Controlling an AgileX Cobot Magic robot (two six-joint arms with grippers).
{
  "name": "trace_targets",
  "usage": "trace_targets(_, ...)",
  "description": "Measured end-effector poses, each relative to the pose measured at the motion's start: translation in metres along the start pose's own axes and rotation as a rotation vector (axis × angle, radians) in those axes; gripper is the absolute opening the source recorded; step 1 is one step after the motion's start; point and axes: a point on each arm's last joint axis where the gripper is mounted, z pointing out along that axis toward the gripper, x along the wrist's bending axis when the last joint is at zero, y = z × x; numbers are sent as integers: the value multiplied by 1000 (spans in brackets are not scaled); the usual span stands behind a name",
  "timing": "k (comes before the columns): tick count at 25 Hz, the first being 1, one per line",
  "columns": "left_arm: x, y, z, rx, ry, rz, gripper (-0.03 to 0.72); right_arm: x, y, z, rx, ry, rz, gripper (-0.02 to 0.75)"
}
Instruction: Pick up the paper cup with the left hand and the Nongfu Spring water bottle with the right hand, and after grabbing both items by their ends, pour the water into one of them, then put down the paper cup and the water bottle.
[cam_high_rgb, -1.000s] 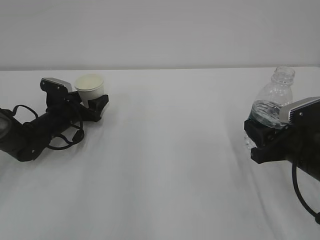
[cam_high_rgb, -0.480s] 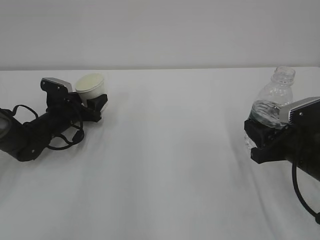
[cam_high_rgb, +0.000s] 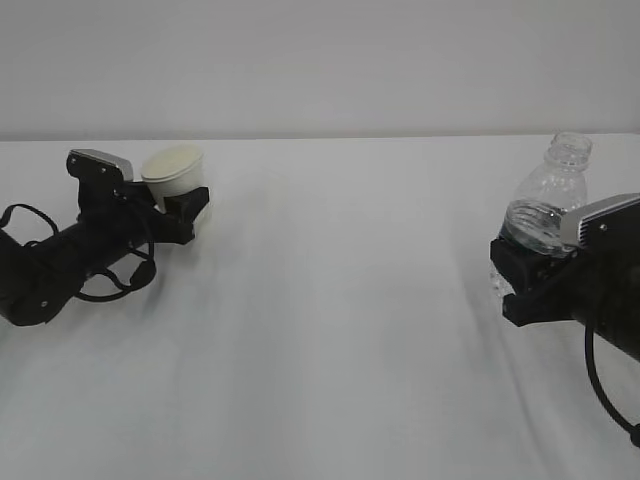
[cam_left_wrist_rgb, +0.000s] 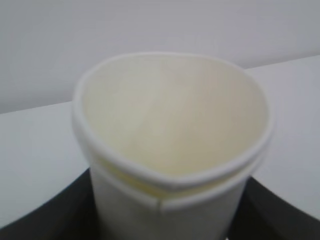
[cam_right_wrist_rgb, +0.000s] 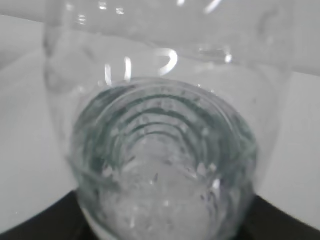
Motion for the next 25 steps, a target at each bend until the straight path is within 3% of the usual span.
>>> trace_targets(8,-15,18,-26,30,-35,7,463,-2,0,0,1,-26,13,366)
trace_targets(13,-30,30,-31,39,-184,56,463,-2,0,0,1,-26,13,366)
trace_targets(19,-47,32,-33,80,-339,35,463,-2,0,0,1,-26,13,366)
trace_targets(25,-85,28,-29,106,-476,52,463,-3,0,0,3,-36,17,366)
